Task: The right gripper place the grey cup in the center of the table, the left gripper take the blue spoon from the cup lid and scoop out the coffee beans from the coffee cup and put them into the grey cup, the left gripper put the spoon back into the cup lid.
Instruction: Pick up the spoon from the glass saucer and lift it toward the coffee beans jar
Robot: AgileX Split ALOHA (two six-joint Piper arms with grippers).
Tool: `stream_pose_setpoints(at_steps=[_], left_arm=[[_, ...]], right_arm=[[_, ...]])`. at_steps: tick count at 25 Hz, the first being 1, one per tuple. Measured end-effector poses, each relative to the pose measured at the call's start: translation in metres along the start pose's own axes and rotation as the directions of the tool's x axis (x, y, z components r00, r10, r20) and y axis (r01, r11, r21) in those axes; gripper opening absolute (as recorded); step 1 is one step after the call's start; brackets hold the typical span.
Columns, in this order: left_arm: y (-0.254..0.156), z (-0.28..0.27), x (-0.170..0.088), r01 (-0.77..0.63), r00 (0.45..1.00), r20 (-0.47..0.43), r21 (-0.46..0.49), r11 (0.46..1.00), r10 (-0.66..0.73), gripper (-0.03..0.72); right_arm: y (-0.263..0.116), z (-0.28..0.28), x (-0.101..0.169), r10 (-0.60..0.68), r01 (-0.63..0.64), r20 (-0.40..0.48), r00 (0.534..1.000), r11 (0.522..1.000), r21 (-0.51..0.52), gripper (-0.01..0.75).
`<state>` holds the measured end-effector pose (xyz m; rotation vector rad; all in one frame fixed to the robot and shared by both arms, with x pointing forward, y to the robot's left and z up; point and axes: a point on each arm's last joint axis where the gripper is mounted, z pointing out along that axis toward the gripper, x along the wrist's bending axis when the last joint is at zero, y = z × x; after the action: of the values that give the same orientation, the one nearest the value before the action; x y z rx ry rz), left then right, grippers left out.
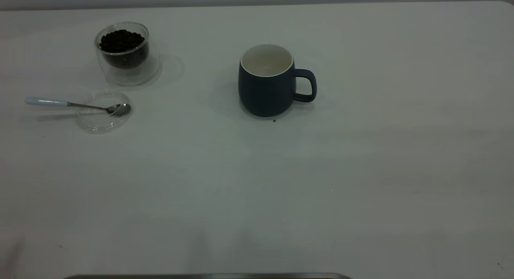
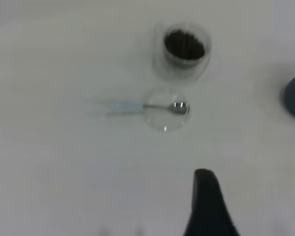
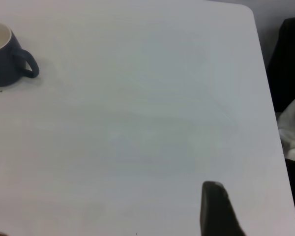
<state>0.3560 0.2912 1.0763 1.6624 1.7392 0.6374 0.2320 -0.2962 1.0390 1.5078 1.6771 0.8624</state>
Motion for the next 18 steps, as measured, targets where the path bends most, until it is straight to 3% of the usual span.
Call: stream_pose_setpoints(at_steps=[7, 11, 16, 18], left_arm=[[0.068, 0.096, -0.003, 0.006, 1.0, -0.029, 0.239, 0.971, 0.001, 0.586], [0.094, 0.151, -0.005, -0.013, 1.0, -0.001, 0.347, 0.938, 0.015, 0.597], [0.118, 0.208, 0.005, -0.083, 0.982, 0.19, 0.45, 0.889, -0.004, 0.711], [0.12, 0.224, 0.016, -0.106, 0.958, 0.284, 0.473, 0.875, -0.038, 0.721]], right_arm=[[0.0, 0.0, 0.0, 0.0, 0.0, 0.0, 1.0, 1.0, 0.0, 0.363], [0.0, 0.0, 0.0, -0.001, 0.001, 0.0, 1.0, 1.0, 0.0, 0.363], [0.0, 0.0, 0.0, -0.001, 0.001, 0.0, 1.0, 1.0, 0.0, 0.363], [0.0, 0.0, 0.0, -0.001, 0.001, 0.0, 1.0, 1.0, 0.0, 0.363]])
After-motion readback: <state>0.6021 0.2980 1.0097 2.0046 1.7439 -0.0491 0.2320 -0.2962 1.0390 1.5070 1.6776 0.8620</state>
